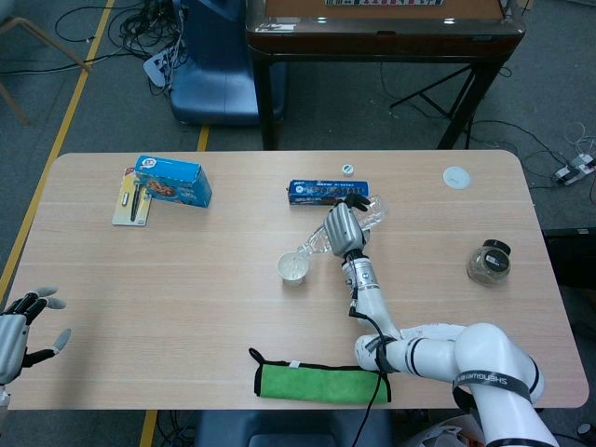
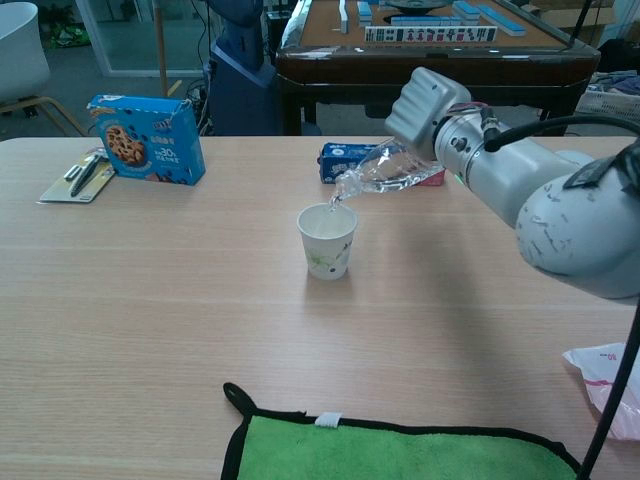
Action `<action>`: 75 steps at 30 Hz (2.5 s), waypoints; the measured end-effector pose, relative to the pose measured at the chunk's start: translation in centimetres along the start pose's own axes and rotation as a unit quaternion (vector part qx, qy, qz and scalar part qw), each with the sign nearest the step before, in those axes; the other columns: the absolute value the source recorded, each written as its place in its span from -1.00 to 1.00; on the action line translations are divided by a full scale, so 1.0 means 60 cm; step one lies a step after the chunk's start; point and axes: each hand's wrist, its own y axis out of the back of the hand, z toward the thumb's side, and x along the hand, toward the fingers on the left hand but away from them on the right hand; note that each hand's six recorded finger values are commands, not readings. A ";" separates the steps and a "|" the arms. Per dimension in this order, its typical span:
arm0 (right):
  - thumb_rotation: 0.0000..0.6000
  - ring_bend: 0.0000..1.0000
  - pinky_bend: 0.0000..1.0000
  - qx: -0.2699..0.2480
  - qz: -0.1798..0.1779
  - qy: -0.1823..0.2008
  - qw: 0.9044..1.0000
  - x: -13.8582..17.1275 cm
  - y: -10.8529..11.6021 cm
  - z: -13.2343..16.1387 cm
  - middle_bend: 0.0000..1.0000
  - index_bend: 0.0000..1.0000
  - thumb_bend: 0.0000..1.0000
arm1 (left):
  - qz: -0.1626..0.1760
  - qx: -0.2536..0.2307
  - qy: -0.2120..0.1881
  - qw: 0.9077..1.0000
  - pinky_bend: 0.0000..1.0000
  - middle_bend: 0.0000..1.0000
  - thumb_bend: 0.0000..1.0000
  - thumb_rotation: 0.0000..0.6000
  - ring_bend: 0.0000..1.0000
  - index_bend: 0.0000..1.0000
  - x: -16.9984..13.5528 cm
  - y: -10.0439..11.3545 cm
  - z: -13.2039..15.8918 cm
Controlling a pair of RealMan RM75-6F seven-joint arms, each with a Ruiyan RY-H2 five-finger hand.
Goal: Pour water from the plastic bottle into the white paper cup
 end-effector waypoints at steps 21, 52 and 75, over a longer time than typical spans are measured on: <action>1.00 0.00 -0.04 -0.209 0.036 -0.001 0.977 0.010 -0.044 0.016 0.25 0.20 -0.52 | -0.002 0.003 0.001 1.000 0.18 -0.47 -0.51 1.00 -0.31 -0.12 -0.001 0.000 -0.001; 1.00 0.00 -0.04 -0.625 0.014 0.041 0.779 0.087 -0.154 -0.014 0.25 0.20 -0.54 | -0.022 0.024 0.004 0.999 0.18 -0.44 -0.51 1.00 -0.31 -0.07 0.001 -0.022 0.000; 1.00 -0.23 -0.04 -0.778 0.081 0.040 0.622 0.103 -0.233 0.029 -0.07 0.11 -0.93 | -0.026 0.024 0.007 0.999 0.18 -0.44 -0.51 1.00 -0.31 -0.07 0.003 -0.026 -0.003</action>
